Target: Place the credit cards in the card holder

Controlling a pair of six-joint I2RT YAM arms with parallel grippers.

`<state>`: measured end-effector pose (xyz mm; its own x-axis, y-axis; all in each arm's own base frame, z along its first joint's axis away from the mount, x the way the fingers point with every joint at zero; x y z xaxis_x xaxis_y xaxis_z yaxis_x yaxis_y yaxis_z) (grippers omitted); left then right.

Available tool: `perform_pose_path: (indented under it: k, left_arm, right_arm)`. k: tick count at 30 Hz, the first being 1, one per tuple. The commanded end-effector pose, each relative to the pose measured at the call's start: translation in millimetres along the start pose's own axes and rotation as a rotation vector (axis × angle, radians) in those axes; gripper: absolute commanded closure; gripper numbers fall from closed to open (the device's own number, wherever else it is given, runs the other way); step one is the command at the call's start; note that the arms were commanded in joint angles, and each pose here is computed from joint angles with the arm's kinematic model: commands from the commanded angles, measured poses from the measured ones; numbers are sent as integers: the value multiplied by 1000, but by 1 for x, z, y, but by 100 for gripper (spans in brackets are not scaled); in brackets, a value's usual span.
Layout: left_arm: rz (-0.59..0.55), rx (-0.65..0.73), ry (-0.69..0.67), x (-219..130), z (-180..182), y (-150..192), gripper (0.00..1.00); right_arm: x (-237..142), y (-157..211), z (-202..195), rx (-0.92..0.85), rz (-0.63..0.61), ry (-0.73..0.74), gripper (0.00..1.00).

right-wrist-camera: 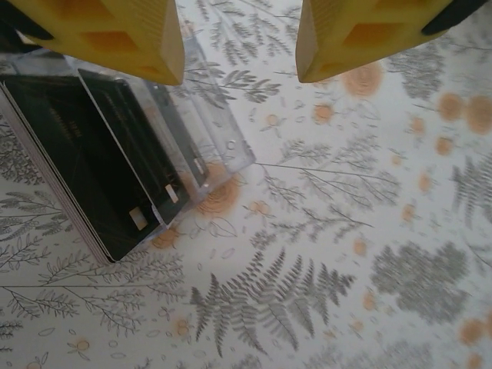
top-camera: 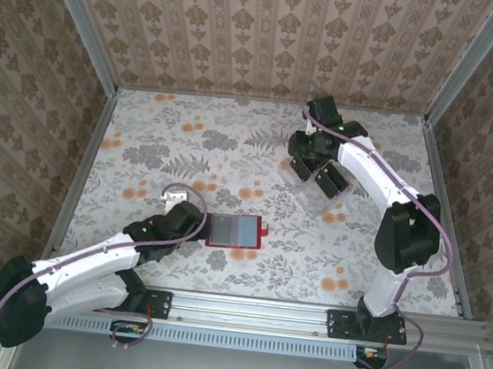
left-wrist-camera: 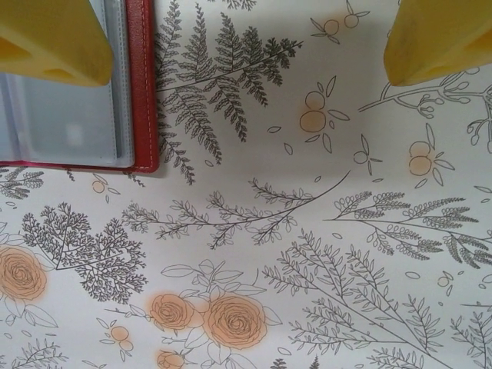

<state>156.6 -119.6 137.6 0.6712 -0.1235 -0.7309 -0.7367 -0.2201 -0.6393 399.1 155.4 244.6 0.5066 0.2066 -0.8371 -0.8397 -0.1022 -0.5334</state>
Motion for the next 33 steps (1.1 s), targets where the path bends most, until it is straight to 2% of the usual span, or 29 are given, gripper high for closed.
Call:
perform_pose_path:
  k: [1, 19, 26, 33]
  left_arm:
    - [1, 11, 20, -1, -6, -8, 0]
    - [24, 0, 14, 6, -4, -11, 0]
    - [25, -6, 13, 7, -3, -11, 0]
    - [29, -9, 8, 8, -1, -10, 0]
  right_arm:
    - [14, 12, -6, -113, 126, 101, 59]
    - [63, 19, -3, -341, 197, 403, 64]
    - [76, 22, -2, -363, 226, 402, 65]
    - [80, 25, 2, -365, 239, 361, 74]
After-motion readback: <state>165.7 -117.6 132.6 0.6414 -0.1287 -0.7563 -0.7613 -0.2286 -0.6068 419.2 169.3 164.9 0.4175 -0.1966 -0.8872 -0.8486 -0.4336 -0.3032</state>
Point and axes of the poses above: each hand's point on the last joint's axis, 136 mm out from that joint toward the fingers, its own x axis out along the fingers, its own z axis along the line the jaws close on, y = z × x, the point moved 9 cm from there along -x, back along the fingers, and after that the axes turned 6 degrees about -x, right-handed, at the moved point
